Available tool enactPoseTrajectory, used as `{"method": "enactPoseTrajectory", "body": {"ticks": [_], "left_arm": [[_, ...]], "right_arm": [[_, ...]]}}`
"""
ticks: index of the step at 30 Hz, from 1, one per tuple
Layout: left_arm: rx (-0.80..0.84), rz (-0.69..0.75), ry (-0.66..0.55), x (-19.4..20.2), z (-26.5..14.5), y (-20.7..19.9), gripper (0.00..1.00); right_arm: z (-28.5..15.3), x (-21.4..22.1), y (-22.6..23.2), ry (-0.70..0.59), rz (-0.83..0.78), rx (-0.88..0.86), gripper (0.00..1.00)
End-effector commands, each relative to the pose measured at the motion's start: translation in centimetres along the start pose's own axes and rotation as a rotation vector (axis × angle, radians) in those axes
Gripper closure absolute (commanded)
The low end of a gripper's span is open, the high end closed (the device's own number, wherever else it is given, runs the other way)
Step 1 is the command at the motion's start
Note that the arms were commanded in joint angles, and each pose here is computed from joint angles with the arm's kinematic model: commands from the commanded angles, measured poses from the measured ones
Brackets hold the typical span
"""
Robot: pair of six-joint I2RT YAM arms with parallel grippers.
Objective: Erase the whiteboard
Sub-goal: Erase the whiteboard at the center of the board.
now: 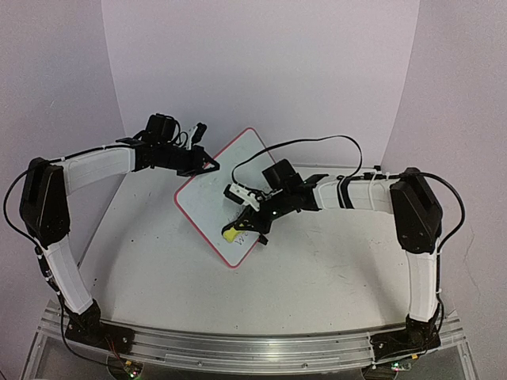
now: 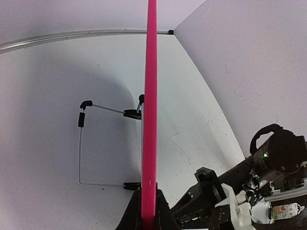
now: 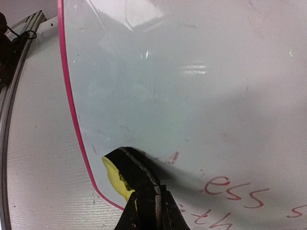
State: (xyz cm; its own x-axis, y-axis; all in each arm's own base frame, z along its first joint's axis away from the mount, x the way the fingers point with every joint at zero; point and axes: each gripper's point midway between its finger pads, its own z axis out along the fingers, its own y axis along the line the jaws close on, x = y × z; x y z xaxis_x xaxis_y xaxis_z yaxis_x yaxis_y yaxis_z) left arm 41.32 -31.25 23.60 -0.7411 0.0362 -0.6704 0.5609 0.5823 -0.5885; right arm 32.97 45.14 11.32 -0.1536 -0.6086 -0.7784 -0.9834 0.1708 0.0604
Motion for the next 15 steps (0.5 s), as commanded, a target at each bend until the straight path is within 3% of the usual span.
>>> {"method": "enactPoseTrajectory", "body": {"ticks": [1,15], "left_arm": [[0.05,-0.057,0.119,3.6,1.4,-1.8,1.0],[0.089,-0.067,0.166,4.8,1.3,-2.6,1.0]], "right_arm": [[-0.1,-5.3,-2.3,-0.103,-0.077,0.13,1.0],[-3.1,1.1,-13.1,0.005,0.12,0.389,1.0]]}}
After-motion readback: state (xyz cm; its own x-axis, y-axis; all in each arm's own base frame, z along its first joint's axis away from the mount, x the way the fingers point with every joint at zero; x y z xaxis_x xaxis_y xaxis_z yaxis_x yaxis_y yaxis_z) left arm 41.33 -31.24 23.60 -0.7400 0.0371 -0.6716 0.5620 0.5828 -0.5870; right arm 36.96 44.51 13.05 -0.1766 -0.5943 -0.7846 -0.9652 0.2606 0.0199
